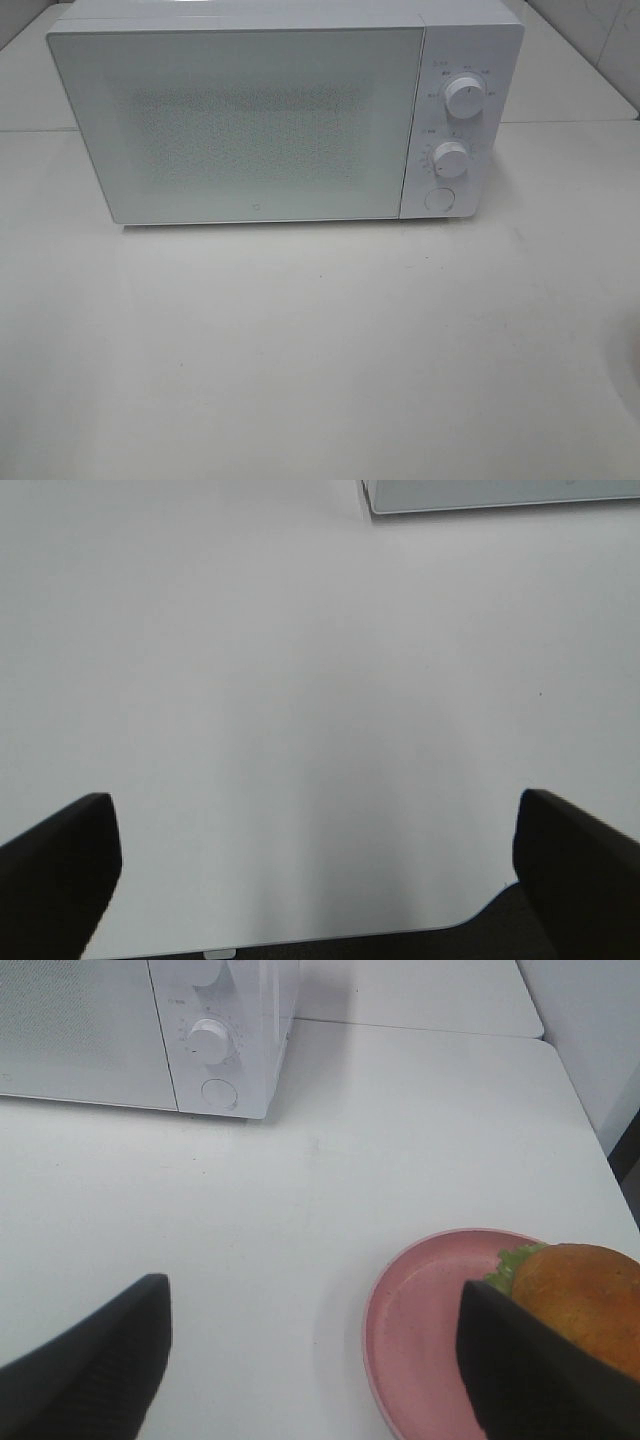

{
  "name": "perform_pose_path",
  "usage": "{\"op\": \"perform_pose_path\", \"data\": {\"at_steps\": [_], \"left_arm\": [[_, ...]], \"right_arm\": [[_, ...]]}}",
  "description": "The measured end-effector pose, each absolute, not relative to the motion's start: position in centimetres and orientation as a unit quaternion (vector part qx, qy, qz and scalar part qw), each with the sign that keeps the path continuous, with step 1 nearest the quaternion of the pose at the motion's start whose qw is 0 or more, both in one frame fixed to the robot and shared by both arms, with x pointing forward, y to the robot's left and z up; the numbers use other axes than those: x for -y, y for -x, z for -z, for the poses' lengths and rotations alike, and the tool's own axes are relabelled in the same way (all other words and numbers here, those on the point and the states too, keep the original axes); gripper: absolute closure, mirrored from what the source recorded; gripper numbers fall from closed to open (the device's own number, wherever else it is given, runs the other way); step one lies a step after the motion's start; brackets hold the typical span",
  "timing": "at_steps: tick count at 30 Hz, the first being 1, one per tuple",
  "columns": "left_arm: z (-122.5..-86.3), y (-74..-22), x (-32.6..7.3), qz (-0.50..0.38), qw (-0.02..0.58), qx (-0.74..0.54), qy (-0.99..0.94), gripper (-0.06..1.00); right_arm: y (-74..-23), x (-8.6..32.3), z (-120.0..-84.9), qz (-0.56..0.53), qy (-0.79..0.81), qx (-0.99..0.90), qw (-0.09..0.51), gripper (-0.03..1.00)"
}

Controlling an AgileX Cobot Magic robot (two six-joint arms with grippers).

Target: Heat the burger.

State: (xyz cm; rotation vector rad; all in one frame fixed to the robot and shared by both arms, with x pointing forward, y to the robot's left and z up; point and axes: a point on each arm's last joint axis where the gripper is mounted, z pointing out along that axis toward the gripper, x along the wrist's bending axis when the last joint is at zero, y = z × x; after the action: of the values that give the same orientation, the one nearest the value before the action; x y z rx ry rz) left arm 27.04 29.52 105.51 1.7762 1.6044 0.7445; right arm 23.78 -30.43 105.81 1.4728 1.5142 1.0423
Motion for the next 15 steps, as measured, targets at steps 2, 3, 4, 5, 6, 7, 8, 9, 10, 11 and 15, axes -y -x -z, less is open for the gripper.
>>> {"op": "perform_pose_path", "data": {"at_steps": [2,3,4,5,6,7,8,9,10,11,15], "left_arm": [[-105.6,-26.3,-29.5,-0.298,0.327,-0.600,-0.666,-0.05],[-105.6,-26.3,-29.5,-0.298,0.327,-0.600,-0.666,-0.05],[-105.7,-25.9,-29.5,-0.305,0.334,-0.597,-0.663,-0.05],[-105.7,-25.9,-29.5,-0.305,0.334,-0.597,-0.663,-0.05],[-105.7,-25.2,-29.5,-0.317,0.349,-0.590,-0.656,-0.05],[-105.8,-24.4,-29.5,-0.331,0.365,-0.581,-0.647,-0.05],[-105.8,-24.4,-29.5,-0.331,0.365,-0.581,-0.647,-0.05],[-105.7,-24.0,-29.5,-0.340,0.373,-0.578,-0.641,-0.05],[-105.7,-23.3,-29.5,-0.357,0.383,-0.576,-0.628,-0.05],[-105.7,-23.3,-29.5,-0.357,0.383,-0.576,-0.628,-0.05],[-105.7,-23.1,-29.4,-0.370,0.379,-0.592,-0.608,-0.05]], "right_arm": [[-23.8,30.4,-105.8,-0.409,-0.578,-0.594,0.383,0.22],[-23.8,30.4,-105.8,-0.409,-0.578,-0.594,0.383,0.22],[-23.8,30.4,-105.8,-0.409,-0.578,-0.594,0.383,0.22],[-23.8,30.4,-105.8,-0.409,-0.578,-0.594,0.383,0.22],[-23.8,30.4,-105.8,-0.409,-0.578,-0.594,0.383,0.22],[-23.8,30.4,-105.8,-0.409,-0.578,-0.594,0.383,0.22],[-23.8,30.4,-105.8,-0.409,-0.578,-0.594,0.383,0.22],[-23.8,30.4,-105.8,-0.409,-0.578,-0.594,0.383,0.22],[-23.8,30.4,-105.8,-0.409,-0.578,-0.594,0.383,0.22],[-23.8,30.4,-105.8,-0.409,-0.578,-0.594,0.383,0.22],[-23.8,30.4,-105.8,-0.409,-0.578,-0.594,0.383,0.22]]}}
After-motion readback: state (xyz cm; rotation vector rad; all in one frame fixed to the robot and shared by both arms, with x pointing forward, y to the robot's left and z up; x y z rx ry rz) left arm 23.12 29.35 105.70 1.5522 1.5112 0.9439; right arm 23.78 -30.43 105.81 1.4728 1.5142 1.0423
